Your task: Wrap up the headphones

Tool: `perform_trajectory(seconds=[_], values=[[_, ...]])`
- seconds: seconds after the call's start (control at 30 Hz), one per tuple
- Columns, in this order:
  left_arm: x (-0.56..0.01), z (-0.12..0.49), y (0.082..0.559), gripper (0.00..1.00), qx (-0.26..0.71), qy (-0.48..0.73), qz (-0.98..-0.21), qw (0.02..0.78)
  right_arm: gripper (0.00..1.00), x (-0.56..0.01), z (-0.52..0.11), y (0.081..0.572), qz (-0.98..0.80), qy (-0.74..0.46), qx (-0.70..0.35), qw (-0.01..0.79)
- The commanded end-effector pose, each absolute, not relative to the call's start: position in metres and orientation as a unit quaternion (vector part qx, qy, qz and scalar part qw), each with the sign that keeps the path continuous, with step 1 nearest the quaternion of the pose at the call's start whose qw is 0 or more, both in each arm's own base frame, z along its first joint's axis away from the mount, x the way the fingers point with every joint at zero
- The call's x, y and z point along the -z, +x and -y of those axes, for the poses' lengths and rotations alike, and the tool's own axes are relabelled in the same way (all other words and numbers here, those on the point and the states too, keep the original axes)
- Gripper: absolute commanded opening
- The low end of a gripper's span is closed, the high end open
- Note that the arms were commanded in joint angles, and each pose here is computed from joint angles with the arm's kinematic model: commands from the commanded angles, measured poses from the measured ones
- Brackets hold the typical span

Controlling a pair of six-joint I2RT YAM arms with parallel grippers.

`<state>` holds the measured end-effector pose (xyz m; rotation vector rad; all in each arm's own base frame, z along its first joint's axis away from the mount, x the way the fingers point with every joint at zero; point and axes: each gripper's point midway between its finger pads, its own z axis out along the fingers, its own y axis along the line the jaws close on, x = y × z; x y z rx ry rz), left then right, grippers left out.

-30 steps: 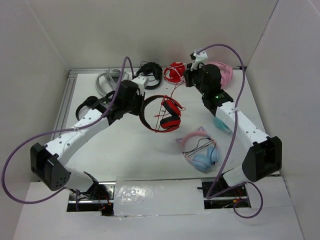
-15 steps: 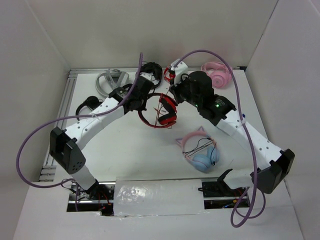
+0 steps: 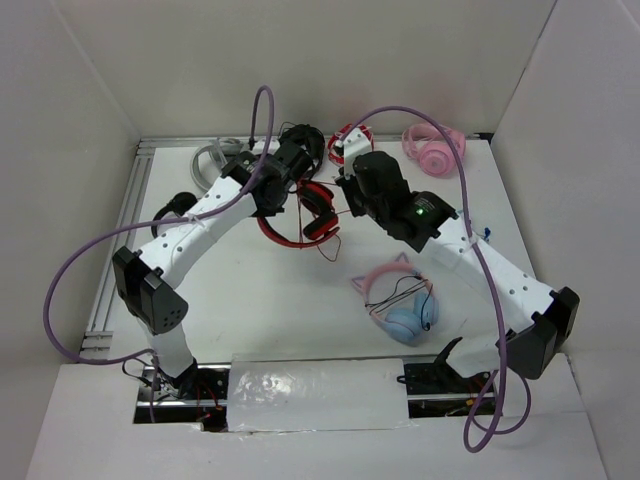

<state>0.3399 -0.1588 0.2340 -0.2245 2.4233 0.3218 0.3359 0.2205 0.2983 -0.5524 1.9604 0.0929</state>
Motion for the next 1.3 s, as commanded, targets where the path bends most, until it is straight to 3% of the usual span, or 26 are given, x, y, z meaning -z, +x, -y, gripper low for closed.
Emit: perform_trajectory(seconds=[0.0, 0.3, 0.5, 0.77, 1.03, 1.17, 1.27], values=[[-0.250, 0.117, 0.345, 0.00, -0.212, -0.108, -0.902, 0.359, 0.00, -0.324, -0.200, 0.337, -0.815, -0.191, -0.005, 0.546], [-0.283, 0.109, 0.363, 0.00, -0.189, -0.184, -0.875, 0.406, 0.00, -0.336, -0.240, 0.303, -0.788, -0.279, -0.144, 0.530], [-0.296, 0.119, 0.384, 0.00, -0.141, -0.186, -0.864, 0.447, 0.00, -0.355, -0.297, 0.271, -0.742, -0.310, -0.317, 0.502], [-0.289, 0.121, 0.377, 0.00, -0.119, -0.234, -0.858, 0.441, 0.00, -0.401, -0.327, 0.285, -0.721, -0.232, -0.440, 0.483], [-0.283, 0.142, 0.371, 0.00, -0.094, -0.199, -0.862, 0.457, 0.00, -0.422, -0.344, 0.331, -0.698, -0.190, -0.473, 0.503], [-0.282, 0.154, 0.374, 0.00, -0.076, -0.161, -0.861, 0.476, 0.00, -0.433, -0.366, 0.338, -0.677, -0.232, -0.503, 0.484], [-0.287, 0.155, 0.377, 0.00, -0.054, -0.186, -0.854, 0.483, 0.00, -0.412, -0.378, 0.322, -0.685, -0.272, -0.526, 0.423]])
